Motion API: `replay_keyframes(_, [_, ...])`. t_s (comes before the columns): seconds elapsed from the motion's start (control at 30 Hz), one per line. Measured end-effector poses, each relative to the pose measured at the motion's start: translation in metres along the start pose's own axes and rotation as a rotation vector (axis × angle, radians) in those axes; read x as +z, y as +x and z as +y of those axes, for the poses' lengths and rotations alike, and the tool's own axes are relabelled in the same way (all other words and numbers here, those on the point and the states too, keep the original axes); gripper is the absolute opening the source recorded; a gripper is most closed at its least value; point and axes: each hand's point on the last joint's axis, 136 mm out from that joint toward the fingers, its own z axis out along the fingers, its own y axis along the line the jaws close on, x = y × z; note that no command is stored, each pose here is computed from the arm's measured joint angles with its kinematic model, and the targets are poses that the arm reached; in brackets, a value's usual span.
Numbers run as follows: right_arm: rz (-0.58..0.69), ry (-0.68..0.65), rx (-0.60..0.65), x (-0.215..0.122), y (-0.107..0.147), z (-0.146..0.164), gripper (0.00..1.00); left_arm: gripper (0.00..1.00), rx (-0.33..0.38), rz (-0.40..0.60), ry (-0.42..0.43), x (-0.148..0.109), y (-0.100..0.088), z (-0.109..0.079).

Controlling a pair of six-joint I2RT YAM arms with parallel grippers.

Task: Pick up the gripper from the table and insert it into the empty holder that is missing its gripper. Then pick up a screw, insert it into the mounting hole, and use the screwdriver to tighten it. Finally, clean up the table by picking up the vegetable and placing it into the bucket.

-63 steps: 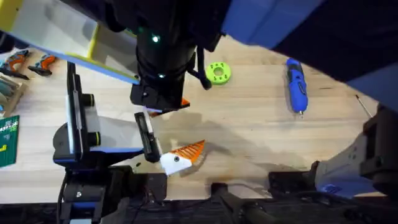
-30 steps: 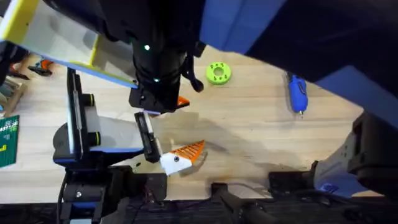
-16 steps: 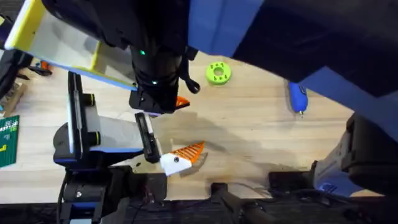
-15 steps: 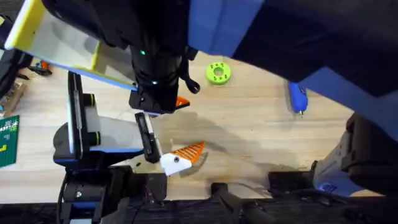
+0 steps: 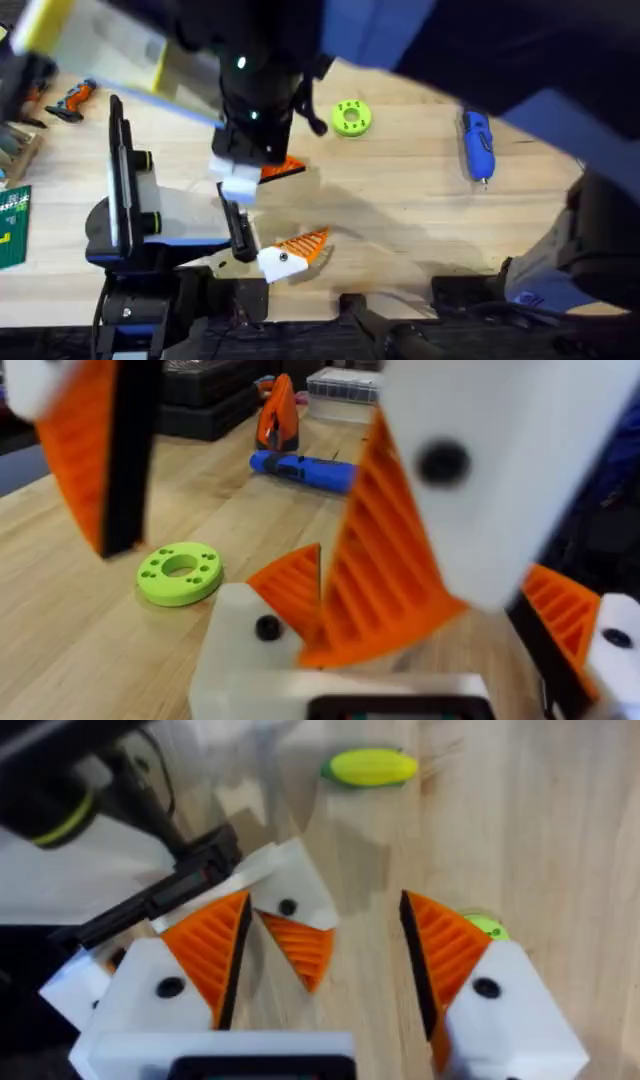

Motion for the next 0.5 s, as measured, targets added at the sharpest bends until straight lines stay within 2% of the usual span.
replay_keyframes(0.2, [-0.111, 0.053, 0.161, -0.042, 0.005, -0.033, 0.847, 0.986, 0.000, 0.000, 0.001, 0.000, 0.000, 0.000])
replay_keyframes(0.37, [-0.180, 0.114, 0.346, -0.073, 0.026, -0.071, 0.847, 0.985, 0.000, 0.000, 0.000, 0.000, 0.000, 0.000])
replay_keyframes(0.5, [-0.179, 0.135, 0.468, -0.072, 0.057, -0.084, 0.847, 0.986, 0.000, 0.000, 0.001, 0.000, 0.000, 0.000])
